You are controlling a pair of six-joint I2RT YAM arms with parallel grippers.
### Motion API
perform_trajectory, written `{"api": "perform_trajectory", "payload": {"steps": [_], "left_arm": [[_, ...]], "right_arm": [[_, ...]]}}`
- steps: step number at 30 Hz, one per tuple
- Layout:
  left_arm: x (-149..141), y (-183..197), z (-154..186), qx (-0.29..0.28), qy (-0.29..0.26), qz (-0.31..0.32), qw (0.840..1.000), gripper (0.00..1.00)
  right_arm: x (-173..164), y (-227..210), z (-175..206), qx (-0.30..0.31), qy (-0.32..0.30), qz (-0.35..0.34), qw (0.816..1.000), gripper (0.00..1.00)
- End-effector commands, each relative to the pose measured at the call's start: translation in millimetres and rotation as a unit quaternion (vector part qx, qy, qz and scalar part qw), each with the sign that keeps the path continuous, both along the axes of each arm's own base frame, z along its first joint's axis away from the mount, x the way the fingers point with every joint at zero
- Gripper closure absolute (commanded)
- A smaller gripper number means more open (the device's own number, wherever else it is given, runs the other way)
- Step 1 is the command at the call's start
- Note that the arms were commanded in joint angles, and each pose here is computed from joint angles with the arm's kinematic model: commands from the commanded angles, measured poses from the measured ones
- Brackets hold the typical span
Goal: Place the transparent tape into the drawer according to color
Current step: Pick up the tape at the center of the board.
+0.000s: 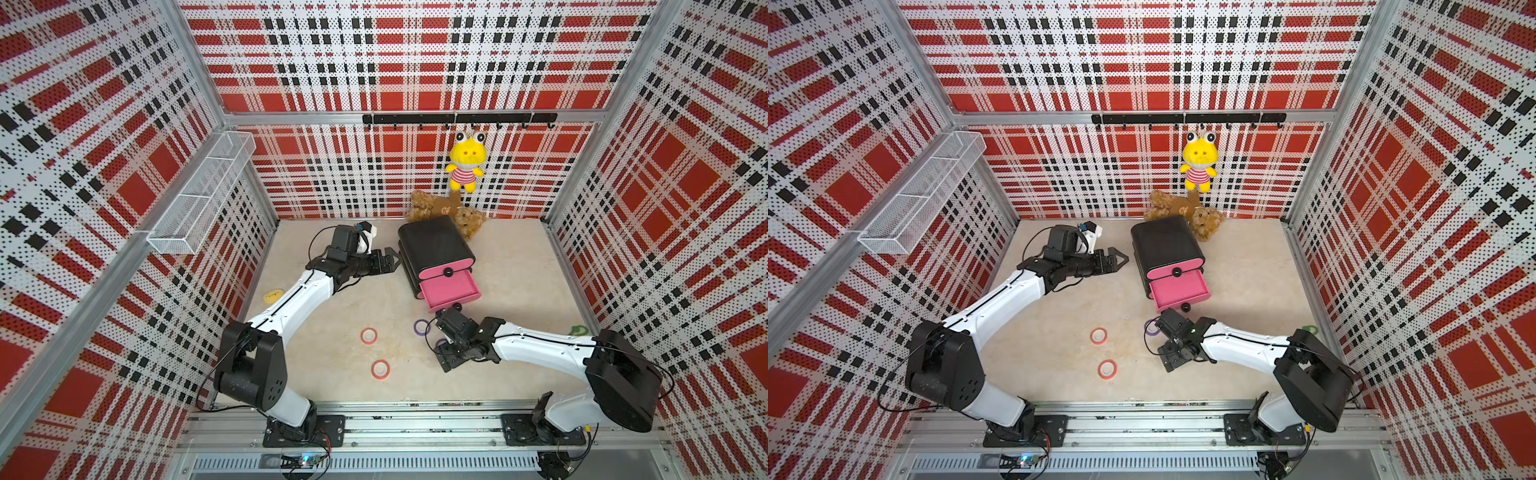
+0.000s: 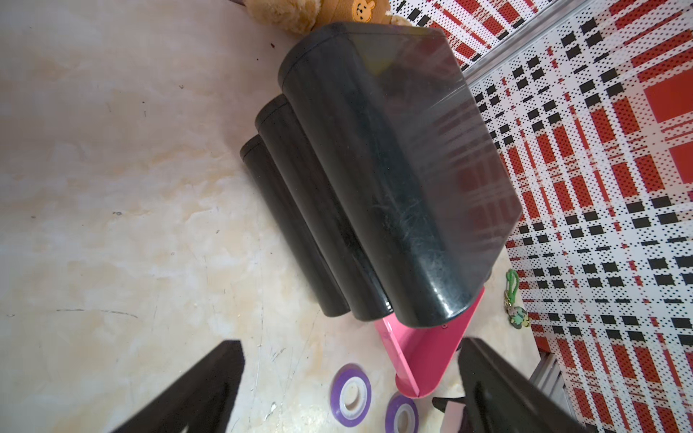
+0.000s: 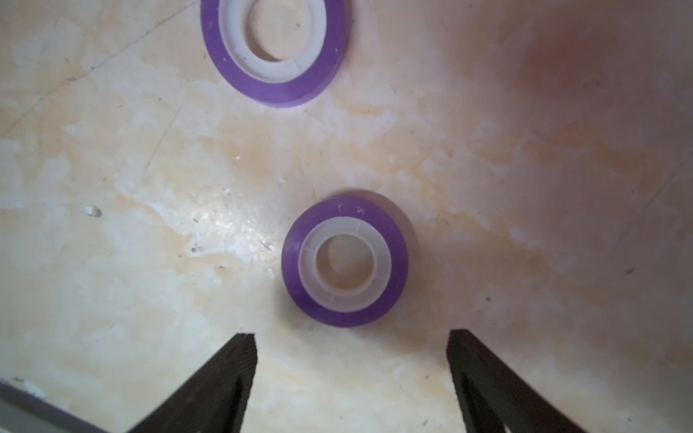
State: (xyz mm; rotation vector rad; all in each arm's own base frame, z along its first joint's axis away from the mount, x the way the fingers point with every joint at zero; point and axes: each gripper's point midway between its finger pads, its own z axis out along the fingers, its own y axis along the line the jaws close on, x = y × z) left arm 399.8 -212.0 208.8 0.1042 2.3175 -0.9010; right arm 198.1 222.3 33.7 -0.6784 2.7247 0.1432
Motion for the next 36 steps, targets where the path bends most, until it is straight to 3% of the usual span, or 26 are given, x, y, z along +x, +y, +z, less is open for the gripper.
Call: {"api": "perform_trajectory", "payload": {"steps": [1,5,16,36], "left_arm": [[1,2,14,-0.011,-0.024,-0.004,1.0,0.02],[0,4,11,-0.01,-0.022,-0.005,1.0,0.01],[-1,8,10,-0.01,-0.02,-0.003,1.0,0.01],[2,13,14,-0.014,-0.024,-0.001,1.0,0.01]], "right_arm": [[16,7,4,0.01,-0.054,-0.03,0.998,0.14],[21,13,2,0.029,-0.065,-0.056,0.996,0.17],[19,28,-19,0.017,-0.023,-0.043,0.999,0.18],[5,19,-25,-0.009,0.012,-0.035,0.999,0.42]]}}
